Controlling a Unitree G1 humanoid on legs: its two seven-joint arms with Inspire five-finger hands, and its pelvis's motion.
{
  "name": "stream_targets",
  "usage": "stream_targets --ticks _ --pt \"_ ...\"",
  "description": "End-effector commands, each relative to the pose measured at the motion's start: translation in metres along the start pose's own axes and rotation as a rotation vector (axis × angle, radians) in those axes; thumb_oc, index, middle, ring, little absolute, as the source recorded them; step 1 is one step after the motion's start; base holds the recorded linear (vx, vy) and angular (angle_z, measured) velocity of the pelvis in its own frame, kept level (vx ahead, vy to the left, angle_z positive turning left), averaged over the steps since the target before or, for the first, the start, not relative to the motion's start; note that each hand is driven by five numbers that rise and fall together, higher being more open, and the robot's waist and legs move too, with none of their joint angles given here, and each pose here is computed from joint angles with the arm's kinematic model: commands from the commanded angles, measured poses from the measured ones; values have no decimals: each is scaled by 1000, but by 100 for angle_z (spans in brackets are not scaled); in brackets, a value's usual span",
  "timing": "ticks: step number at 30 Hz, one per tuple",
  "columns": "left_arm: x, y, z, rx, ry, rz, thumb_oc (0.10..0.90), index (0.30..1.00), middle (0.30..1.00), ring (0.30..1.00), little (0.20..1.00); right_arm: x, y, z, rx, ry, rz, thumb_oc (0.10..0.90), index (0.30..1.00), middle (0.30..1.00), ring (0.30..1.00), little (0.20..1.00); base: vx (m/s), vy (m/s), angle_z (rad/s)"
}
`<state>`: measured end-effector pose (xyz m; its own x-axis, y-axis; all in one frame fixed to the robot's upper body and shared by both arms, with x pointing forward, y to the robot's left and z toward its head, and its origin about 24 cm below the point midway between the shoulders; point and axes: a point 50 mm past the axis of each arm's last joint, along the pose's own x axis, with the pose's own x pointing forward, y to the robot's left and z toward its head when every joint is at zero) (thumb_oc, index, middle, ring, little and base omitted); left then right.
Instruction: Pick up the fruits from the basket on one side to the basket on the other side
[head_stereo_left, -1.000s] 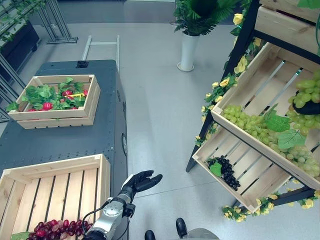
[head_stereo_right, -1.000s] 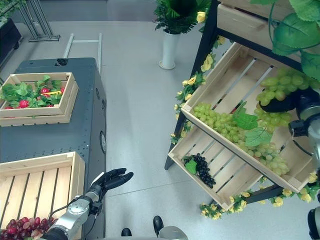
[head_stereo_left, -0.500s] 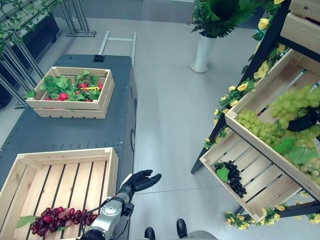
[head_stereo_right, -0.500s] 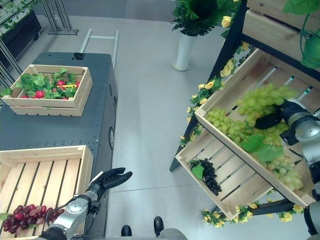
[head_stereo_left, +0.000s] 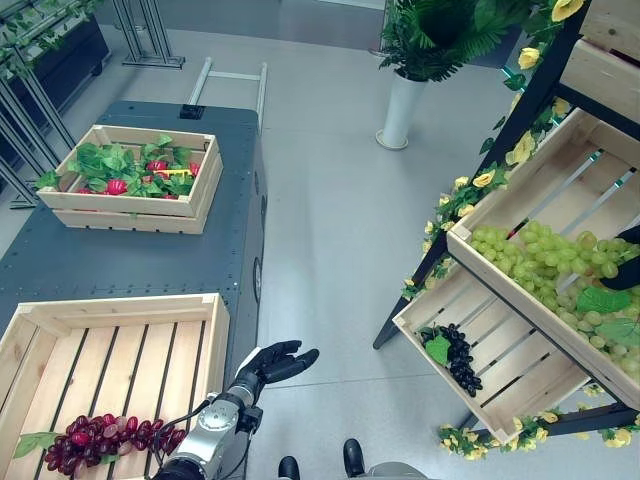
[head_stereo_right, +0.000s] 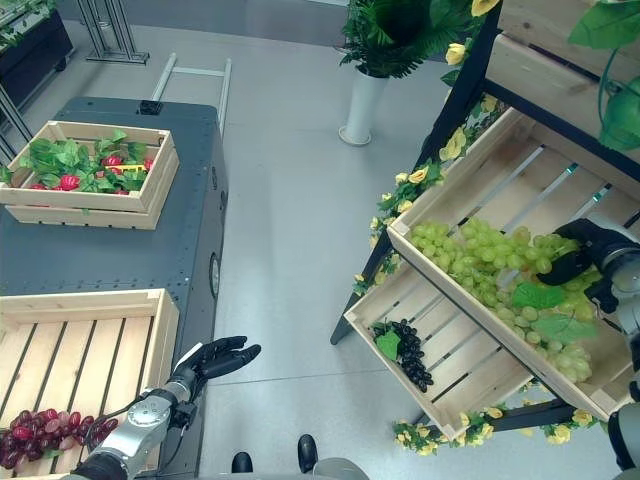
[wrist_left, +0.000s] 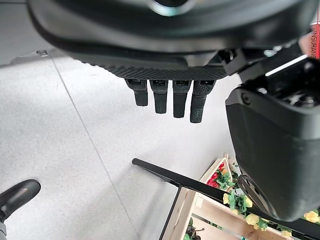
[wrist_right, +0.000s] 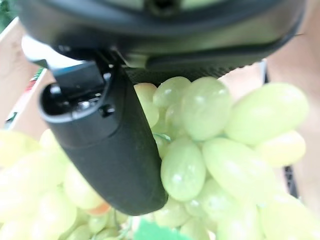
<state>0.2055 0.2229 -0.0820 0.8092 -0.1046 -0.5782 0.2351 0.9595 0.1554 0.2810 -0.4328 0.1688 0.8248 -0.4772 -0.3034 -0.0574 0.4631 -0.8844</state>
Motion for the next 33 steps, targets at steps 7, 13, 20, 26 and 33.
stream_targets --ticks 7,13,20,26,33 --pt "14 -6 47 49 -170 -67 800 900 900 900 900 -22 -62 -20 84 55 -258 800 900 900 900 900 4 1 -2" --pt "12 -6 42 42 -162 -66 800 900 900 900 900 -26 -61 -9 94 -53 -324 800 900 900 900 900 2 2 -2" --pt "11 -6 39 25 -158 -56 800 900 900 900 900 -30 -50 8 94 -188 -358 800 900 900 900 900 3 5 -3" --pt "9 -5 34 27 -148 -55 800 900 900 900 900 -36 -35 6 78 -231 -339 800 900 900 900 900 -1 0 -6" --pt "7 -8 33 13 -156 -41 800 900 900 900 900 -51 -22 19 25 -392 -489 800 900 900 900 900 -1 3 -2"
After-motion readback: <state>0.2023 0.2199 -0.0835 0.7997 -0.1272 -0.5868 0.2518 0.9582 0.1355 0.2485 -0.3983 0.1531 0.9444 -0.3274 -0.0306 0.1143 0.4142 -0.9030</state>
